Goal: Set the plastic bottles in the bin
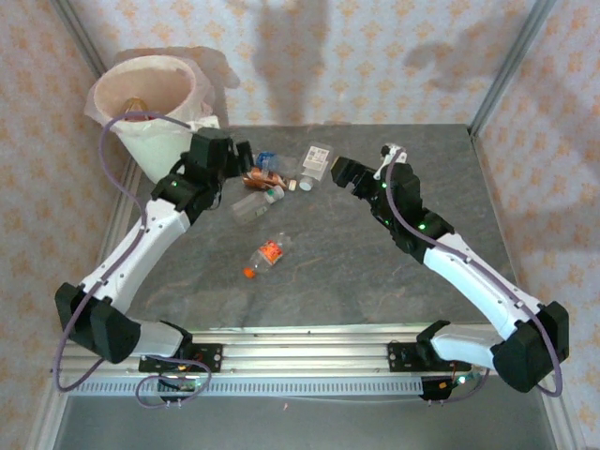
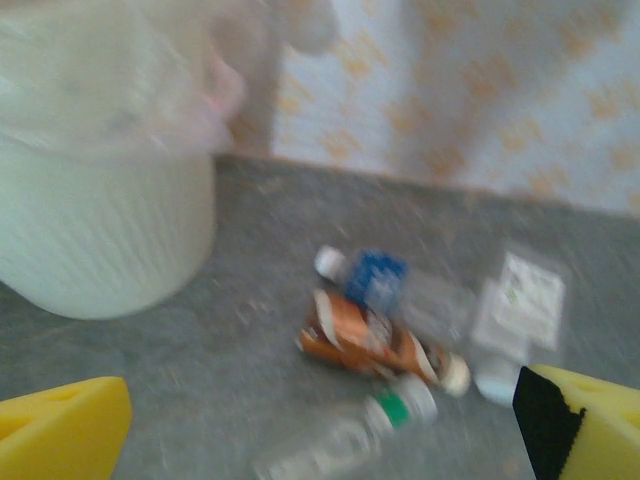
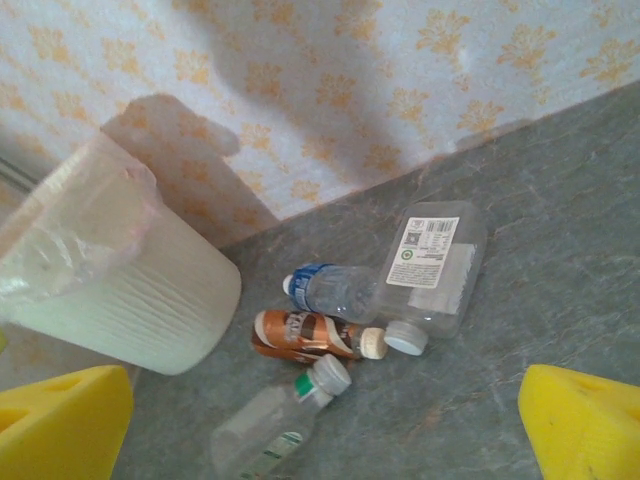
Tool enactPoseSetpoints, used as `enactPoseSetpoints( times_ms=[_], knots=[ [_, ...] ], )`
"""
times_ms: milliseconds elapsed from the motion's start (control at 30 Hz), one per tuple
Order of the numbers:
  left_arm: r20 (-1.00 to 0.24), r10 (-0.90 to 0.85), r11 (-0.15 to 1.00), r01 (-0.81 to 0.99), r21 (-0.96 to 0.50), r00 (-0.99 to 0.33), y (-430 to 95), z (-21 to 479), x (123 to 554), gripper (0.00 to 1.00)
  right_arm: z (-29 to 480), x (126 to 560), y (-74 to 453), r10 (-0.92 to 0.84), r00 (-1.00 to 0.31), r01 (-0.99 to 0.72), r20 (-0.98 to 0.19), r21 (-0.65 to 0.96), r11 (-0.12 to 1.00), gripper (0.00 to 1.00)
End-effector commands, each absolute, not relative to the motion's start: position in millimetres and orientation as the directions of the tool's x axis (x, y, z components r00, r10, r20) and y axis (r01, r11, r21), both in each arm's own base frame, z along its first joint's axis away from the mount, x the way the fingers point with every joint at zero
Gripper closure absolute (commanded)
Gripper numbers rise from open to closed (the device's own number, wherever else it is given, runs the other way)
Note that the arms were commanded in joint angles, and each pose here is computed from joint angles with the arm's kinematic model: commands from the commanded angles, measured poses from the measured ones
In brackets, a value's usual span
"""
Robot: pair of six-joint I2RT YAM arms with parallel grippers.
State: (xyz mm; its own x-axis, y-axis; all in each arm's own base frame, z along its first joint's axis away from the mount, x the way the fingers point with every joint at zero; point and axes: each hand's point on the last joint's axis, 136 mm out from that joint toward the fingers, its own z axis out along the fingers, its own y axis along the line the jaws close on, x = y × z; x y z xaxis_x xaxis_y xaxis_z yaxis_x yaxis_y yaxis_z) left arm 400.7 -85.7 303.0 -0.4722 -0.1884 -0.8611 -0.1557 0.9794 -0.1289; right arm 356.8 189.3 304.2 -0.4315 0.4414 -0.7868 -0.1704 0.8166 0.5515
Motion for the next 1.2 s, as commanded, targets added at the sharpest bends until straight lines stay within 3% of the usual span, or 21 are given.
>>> enactPoseSetpoints(
  times_ms=[0,233,700,867,1167],
  knots=[
    [-0.794,-0.067,0.994,0.029,-0.106,-0.604,-114,277,370,0.0,304,354,201,0.309,-0.422,-0.28,-0.853,0.446,0.85,0.01],
    [-0.581,0.115,0.986,0.165,-0.034,-0.806,-130,207,321,0.0,283,352,191,0.203,-0.441,-0.255,-0.874,0.34,0.905,0.01],
    [-0.267,0.359,0.933,0.338,0.122,-0.894,-172,81,300,0.09,261,359,183,0.182,-0.478,-0.183,-0.859,0.3,0.936,0.01],
    [-0.22,0.377,0.925,0.354,0.136,-0.9,-180,46,306,0.14,259,358,184,0.179,-0.488,-0.185,-0.855,0.301,0.935,0.01],
    [-0.208,0.369,0.929,0.349,0.128,-0.906,-189,18,314,0.33,256,356,182,0.179,-0.496,-0.174,-0.85,0.299,0.938,0.01]
  ],
)
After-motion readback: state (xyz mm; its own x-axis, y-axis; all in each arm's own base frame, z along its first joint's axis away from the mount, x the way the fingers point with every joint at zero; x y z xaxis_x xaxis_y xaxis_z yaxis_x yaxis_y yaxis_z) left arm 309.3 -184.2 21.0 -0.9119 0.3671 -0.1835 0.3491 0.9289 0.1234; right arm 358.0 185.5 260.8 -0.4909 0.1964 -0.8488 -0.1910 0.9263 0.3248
